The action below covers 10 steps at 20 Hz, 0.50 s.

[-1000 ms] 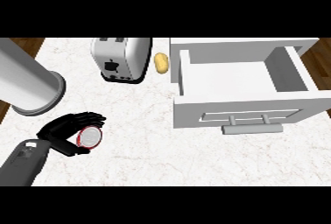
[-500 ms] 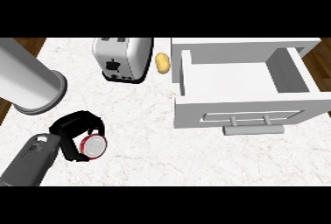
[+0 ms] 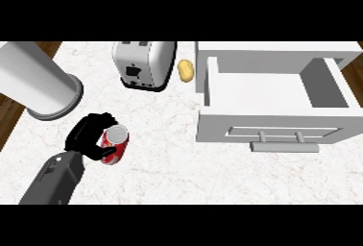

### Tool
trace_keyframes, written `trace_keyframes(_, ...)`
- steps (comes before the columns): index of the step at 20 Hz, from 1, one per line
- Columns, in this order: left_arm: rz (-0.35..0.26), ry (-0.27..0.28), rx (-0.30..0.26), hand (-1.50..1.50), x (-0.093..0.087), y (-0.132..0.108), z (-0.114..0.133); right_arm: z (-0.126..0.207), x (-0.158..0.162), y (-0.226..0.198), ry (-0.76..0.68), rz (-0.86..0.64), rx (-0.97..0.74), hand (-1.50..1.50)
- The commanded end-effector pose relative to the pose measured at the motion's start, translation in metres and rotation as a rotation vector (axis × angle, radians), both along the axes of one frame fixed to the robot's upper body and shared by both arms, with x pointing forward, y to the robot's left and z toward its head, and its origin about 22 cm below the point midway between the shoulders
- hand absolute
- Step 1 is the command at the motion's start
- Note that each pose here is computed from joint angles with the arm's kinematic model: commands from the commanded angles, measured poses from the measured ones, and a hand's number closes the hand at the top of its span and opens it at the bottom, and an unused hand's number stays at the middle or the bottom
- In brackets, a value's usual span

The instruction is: Pick up the can, place it into the drawer and close the drawer

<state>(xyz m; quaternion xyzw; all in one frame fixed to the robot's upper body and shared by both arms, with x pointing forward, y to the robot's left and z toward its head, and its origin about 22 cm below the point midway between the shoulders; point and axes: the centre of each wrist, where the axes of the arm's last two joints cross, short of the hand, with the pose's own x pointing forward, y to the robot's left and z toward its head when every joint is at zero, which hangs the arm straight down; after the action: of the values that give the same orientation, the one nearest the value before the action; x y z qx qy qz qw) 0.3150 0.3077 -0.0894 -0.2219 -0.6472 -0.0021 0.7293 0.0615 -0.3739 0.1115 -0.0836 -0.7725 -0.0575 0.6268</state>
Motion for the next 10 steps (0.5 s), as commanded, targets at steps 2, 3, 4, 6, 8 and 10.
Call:
trace_keyframes(2, 0.334, -0.054, -0.044, 1.5, 0.005, -0.043, -0.002, 0.006, -0.002, 0.007, -0.01, 0.008, 0.006, -1.5)
trace_keyframes(3, 0.311, -0.053, -0.092, 1.5, 0.019, -0.068, 0.012, 0.007, -0.013, 0.009, 0.012, -0.021, -0.006, -1.5)
trace_keyframes(4, 0.332, -0.086, -0.049, 1.5, 0.025, -0.053, 0.029, -0.001, -0.01, 0.013, 0.009, -0.009, -0.001, -1.5)
trace_keyframes(6, 0.336, -0.141, -0.047, 1.5, 0.024, -0.064, 0.043, 0.0, -0.009, -0.002, -0.012, -0.019, 0.015, -1.5)
trace_keyframes(8, 0.325, -0.152, -0.043, 1.5, 0.044, -0.101, 0.074, 0.01, -0.011, -0.008, -0.002, -0.007, -0.009, -1.5)
trace_keyframes(10, 0.316, -0.184, -0.01, 1.5, 0.043, -0.1, 0.101, 0.009, -0.002, 0.008, -0.02, -0.009, 0.007, -1.5)
